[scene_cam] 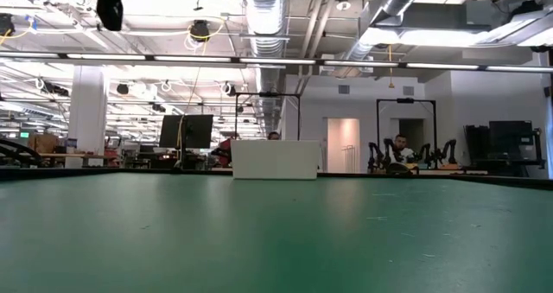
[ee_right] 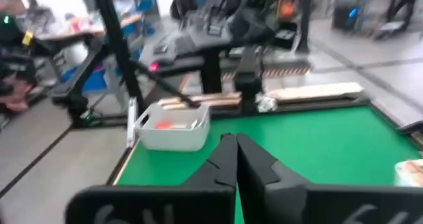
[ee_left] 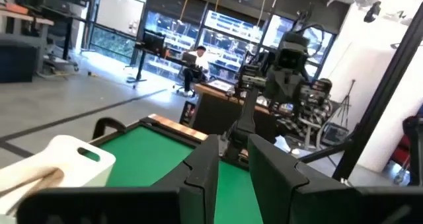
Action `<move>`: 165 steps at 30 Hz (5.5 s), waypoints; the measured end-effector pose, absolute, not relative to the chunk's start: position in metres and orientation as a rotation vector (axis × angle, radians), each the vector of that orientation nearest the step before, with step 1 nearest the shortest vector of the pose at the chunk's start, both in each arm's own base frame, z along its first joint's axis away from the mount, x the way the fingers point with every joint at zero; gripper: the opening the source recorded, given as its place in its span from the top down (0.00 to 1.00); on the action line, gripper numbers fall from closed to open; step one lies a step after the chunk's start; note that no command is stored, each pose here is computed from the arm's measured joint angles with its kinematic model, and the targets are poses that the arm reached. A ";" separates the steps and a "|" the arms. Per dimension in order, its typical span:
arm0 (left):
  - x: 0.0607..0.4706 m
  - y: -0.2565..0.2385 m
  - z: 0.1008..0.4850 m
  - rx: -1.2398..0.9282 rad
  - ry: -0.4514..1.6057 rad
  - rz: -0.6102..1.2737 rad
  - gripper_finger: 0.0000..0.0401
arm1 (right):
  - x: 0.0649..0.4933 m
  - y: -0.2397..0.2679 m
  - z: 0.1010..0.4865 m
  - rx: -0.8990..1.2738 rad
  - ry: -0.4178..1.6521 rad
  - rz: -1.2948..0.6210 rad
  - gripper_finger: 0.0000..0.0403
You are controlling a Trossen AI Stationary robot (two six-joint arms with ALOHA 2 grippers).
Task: Sort silverware by color (type)
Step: Return to Home Position
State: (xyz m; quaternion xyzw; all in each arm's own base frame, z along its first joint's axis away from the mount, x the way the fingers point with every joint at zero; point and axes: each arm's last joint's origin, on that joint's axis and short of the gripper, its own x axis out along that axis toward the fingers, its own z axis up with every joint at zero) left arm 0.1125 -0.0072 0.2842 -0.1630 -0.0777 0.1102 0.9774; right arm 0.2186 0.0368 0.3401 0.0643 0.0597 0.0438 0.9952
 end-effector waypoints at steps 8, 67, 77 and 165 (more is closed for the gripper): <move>0.108 -0.008 0.259 -0.323 -0.169 0.194 0.92 | 0.174 0.022 0.299 0.174 -0.155 0.071 0.95; 0.097 -0.009 0.173 -0.207 -0.075 0.047 1.00 | 0.095 0.007 0.186 0.199 -0.211 0.099 0.96; 0.097 -0.006 0.170 -0.283 -0.056 0.049 1.00 | 0.096 0.007 0.178 0.214 -0.119 0.089 0.91; 0.097 -0.006 0.171 -0.300 -0.066 0.080 1.00 | 0.098 0.007 0.166 0.203 0.000 0.075 0.91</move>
